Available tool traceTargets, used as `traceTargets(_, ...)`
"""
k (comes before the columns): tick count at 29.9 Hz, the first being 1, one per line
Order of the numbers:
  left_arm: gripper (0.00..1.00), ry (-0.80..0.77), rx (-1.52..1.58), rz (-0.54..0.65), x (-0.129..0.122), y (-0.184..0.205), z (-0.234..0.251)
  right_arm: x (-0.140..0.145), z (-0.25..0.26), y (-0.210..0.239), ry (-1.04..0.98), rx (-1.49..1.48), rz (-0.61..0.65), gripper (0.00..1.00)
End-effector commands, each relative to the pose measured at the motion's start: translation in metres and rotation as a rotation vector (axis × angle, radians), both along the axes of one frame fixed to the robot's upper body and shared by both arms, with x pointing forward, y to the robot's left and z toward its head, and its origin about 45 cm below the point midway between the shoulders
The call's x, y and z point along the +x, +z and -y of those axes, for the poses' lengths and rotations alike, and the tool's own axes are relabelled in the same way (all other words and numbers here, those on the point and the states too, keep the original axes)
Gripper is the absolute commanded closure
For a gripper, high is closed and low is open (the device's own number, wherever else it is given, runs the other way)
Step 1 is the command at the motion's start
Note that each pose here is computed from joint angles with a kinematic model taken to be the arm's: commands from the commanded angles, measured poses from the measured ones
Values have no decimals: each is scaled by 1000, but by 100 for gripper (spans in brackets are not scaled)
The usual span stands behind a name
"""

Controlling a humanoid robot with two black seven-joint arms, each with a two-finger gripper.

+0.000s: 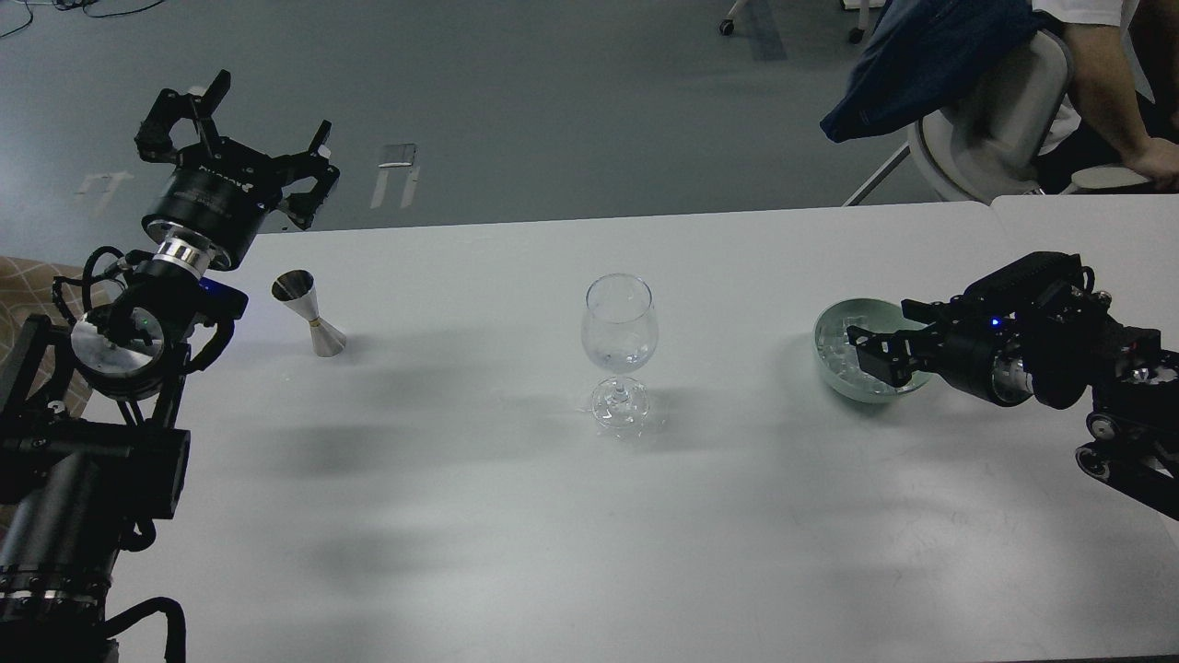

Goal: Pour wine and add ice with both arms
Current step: 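Reach the right gripper into the green bowl of ice, then close the right gripper on ice cubes inside the bowl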

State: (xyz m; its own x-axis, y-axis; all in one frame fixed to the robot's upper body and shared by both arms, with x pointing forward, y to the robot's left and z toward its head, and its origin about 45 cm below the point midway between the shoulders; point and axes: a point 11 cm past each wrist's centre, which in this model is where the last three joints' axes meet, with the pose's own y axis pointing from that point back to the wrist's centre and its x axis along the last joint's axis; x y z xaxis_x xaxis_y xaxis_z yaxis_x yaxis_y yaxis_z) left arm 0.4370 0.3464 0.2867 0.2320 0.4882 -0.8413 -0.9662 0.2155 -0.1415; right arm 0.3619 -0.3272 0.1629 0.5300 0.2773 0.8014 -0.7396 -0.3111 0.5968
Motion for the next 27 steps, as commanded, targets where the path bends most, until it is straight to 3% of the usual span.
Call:
traceTargets(1,3,2,-3,2,0,1,-1,2,4,-1,-8,-28,9,24)
traceTargets(9,3,1,-2,0,0,0,0,-3,3,-7,-5,-29,-5,26)
traceTargets(14,3,2,-3,1,0,0,-1,-9,6,-15,1,-49,-20,43)
traceTargets(27,3,6,-11,-18,-4,-10,-1,-7,7,-14,5,-60,-10,44)
